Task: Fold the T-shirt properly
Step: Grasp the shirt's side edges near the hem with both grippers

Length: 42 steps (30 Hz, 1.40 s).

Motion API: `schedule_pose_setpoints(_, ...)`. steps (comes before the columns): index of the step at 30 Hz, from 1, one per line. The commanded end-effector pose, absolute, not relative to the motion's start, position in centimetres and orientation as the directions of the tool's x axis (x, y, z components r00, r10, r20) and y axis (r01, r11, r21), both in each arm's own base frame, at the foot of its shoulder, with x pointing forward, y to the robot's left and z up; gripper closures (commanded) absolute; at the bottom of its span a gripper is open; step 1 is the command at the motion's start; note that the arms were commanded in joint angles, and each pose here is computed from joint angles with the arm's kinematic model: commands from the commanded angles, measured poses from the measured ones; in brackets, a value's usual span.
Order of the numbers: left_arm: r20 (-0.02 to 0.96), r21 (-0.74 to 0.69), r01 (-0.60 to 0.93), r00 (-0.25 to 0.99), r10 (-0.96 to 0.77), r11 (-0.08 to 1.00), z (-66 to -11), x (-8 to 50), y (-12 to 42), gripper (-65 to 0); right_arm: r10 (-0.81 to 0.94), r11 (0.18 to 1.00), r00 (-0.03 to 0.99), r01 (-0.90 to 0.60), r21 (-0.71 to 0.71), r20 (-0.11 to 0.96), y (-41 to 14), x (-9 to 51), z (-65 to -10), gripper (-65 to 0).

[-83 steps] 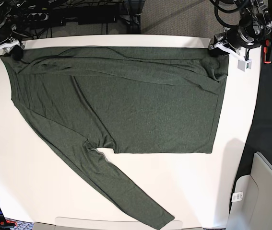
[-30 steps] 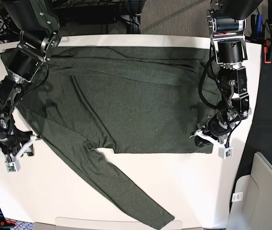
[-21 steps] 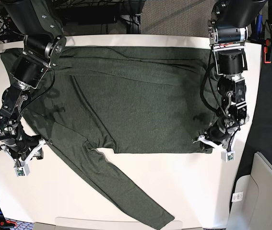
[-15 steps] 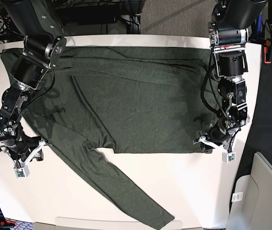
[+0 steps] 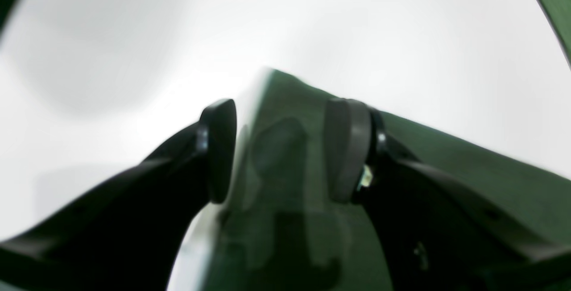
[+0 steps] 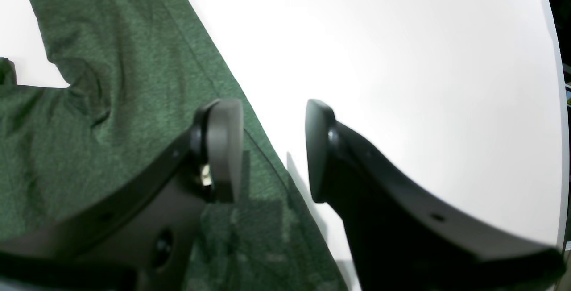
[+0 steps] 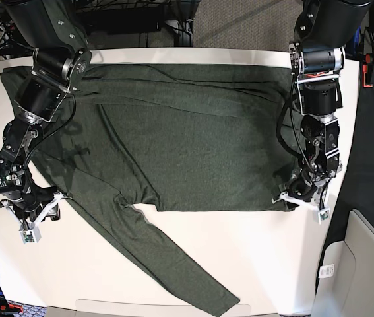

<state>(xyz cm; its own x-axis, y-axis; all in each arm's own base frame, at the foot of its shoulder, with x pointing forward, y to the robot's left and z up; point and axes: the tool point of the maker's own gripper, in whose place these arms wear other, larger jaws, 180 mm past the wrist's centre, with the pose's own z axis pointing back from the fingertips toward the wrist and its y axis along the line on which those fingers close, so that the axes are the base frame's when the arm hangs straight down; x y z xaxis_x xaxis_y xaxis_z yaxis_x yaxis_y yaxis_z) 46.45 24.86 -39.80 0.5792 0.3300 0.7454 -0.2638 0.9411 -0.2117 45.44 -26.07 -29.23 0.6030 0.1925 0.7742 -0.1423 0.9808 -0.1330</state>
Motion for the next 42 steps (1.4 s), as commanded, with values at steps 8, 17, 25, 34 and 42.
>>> schedule_pose_setpoints(8, 0.758, -0.205, -0.268, 0.565, 0.326, 0.941, -39.9, 47.0, 25.1, -32.3, 0.192, 0.981, 0.535, -0.131, -0.143, 0.823, -26.2, 46.7, -26.4, -23.5)
schedule_pose_setpoints(17, 0.748, -0.225, -0.236, 0.580, 0.323, 0.945, -40.0, 46.5, 22.9, -32.1, 0.192, 0.981, 0.534, -0.131, -0.143, 0.824, -26.2, 46.7, -26.4, -23.5)
schedule_pose_setpoints(25, 0.744, -0.165, -0.135, 0.634, 0.214, 0.977, -41.2, 45.6, 20.0, -30.9, 0.191, 0.981, 0.529, -0.131, -0.143, 0.827, -26.2, 46.9, -26.2, -23.5)
schedule_pose_setpoints(34, 0.737, -0.120, -0.061, 0.663, 0.130, 0.991, -42.0, 45.1, 18.2, -9.1, 0.186, 0.982, 0.535, -0.139, -0.131, 0.824, -25.5, 46.9, -26.7, -23.5)
schedule_pose_setpoints(42, 0.749, -0.083, -0.080, 0.653, 0.115, 0.993, -41.2, 45.3, 20.7, 0.0, 0.199, 0.980, 0.565, -0.137, -0.147, 0.801, -25.9, 46.7, -27.6, -23.7)
